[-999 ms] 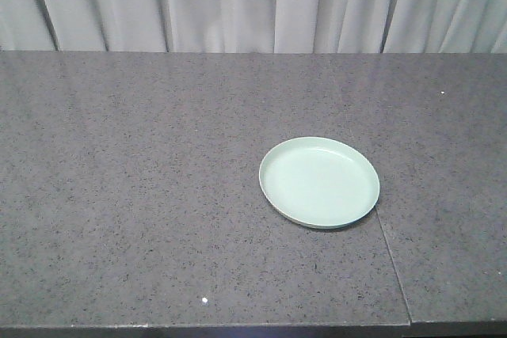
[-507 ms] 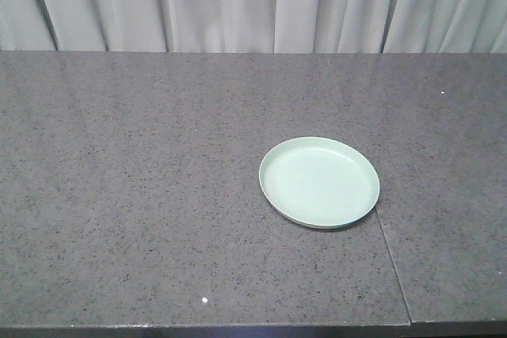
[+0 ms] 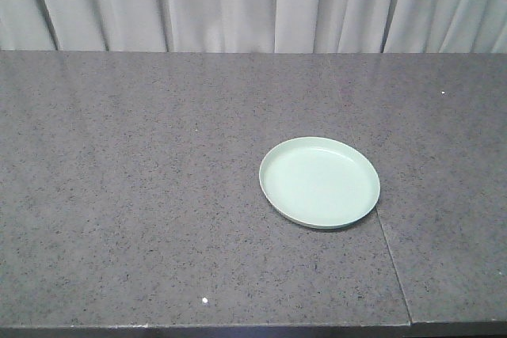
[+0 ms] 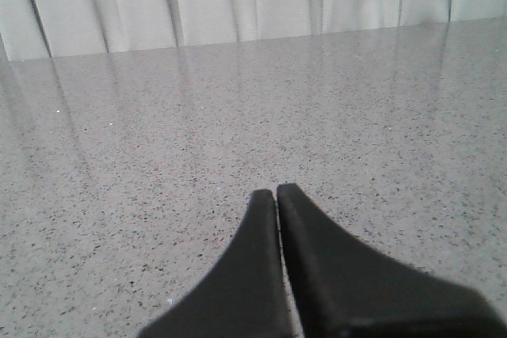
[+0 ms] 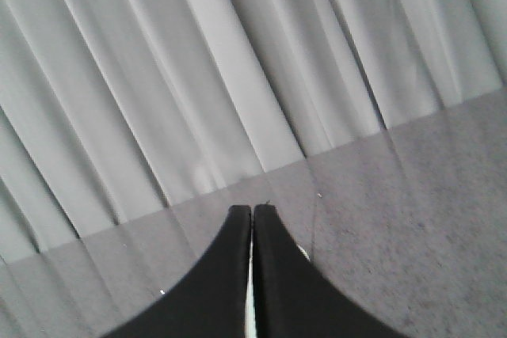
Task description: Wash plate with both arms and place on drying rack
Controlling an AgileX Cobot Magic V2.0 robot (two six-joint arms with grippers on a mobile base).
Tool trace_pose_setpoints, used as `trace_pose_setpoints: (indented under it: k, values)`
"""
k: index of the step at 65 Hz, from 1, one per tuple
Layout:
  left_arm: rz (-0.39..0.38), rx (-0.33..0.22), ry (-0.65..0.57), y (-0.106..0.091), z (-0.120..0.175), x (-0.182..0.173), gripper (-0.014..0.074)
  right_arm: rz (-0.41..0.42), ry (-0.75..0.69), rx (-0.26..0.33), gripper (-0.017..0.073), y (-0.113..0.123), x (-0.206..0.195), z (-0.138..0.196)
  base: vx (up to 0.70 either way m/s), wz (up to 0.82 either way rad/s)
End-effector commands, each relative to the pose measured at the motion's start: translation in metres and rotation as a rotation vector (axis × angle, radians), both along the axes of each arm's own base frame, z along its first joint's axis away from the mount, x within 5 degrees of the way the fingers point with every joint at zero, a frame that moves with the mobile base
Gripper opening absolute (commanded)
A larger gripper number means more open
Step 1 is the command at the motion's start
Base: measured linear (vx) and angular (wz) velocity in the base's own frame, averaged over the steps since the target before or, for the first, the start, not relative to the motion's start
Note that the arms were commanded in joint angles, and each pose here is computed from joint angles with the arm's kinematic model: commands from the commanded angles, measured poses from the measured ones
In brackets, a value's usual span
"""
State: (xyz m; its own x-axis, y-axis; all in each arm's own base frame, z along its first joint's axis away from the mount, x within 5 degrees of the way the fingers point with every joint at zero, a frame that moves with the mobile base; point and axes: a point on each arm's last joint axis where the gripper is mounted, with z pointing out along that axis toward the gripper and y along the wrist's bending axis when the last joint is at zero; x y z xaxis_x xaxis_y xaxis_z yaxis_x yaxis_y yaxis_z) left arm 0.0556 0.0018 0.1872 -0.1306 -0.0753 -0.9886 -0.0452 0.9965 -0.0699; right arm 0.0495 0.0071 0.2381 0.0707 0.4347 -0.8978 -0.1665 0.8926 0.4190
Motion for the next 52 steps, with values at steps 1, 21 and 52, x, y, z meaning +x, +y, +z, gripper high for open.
trace_pose_setpoints:
  k: [1, 21, 52]
  values:
    - [0.004, -0.005, -0.106, 0.0, 0.014, -0.001, -0.0006, 0.002, -0.057, 0.001, 0.0, 0.0, -0.004, 0.037, 0.0, 0.0]
    - [0.004, -0.005, -0.106, 0.0, 0.014, -0.001, -0.0006, 0.082, 0.117, -0.182, 0.0286, 0.011, 0.027, 0.091, 0.0, 0.0]
    - [0.004, -0.005, -0.106, 0.0, 0.014, -0.001, -0.0006, 0.151, 0.233, -0.383, 0.0552, 0.022, 0.093, 0.145, 0.0, 0.0]
